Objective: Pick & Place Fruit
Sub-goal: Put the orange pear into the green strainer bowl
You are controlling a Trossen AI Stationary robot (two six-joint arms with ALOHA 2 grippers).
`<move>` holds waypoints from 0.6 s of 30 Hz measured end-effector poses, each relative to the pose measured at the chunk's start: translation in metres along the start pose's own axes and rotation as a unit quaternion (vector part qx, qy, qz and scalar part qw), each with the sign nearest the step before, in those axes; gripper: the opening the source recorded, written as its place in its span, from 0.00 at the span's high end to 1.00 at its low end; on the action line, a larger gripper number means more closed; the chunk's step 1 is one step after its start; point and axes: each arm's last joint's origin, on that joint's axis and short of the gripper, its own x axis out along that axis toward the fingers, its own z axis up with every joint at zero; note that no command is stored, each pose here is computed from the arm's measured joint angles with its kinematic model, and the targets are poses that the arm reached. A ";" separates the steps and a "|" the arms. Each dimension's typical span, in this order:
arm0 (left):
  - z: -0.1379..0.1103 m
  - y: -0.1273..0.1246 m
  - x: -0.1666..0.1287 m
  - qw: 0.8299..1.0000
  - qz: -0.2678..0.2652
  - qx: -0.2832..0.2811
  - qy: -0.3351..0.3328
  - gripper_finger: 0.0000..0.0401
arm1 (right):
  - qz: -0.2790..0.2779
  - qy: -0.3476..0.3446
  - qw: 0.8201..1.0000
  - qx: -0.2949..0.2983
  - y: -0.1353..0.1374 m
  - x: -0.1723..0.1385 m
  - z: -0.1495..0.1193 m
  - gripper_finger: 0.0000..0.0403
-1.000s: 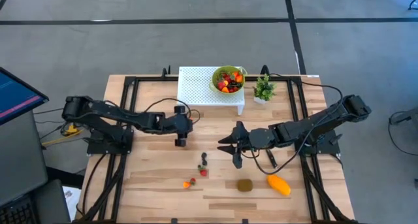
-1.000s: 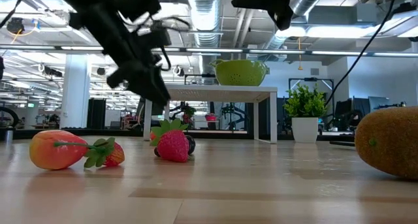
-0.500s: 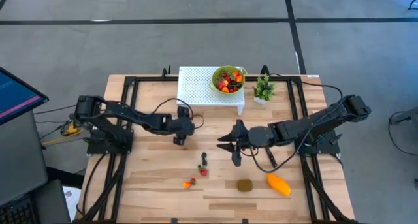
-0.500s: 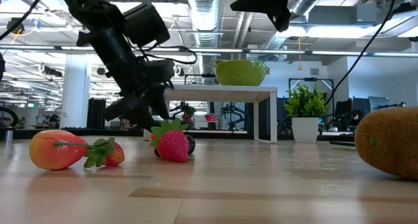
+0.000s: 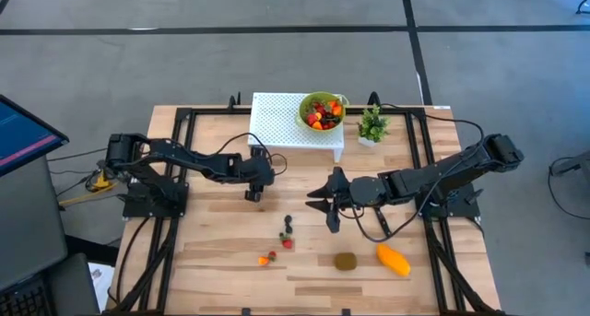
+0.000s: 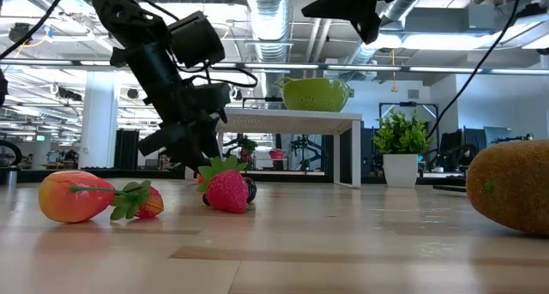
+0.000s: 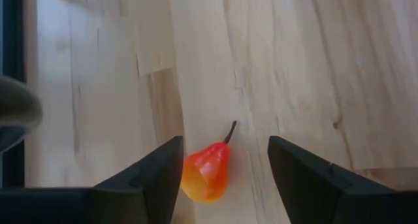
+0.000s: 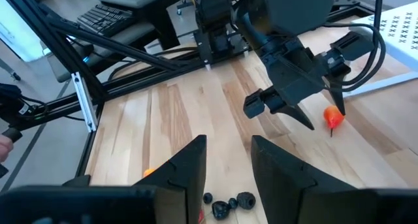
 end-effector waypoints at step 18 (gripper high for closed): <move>0.033 -0.060 -0.034 0.996 0.004 -0.037 -0.083 0.52 | 0.004 0.004 1.000 -0.002 0.002 -0.001 -0.002 0.71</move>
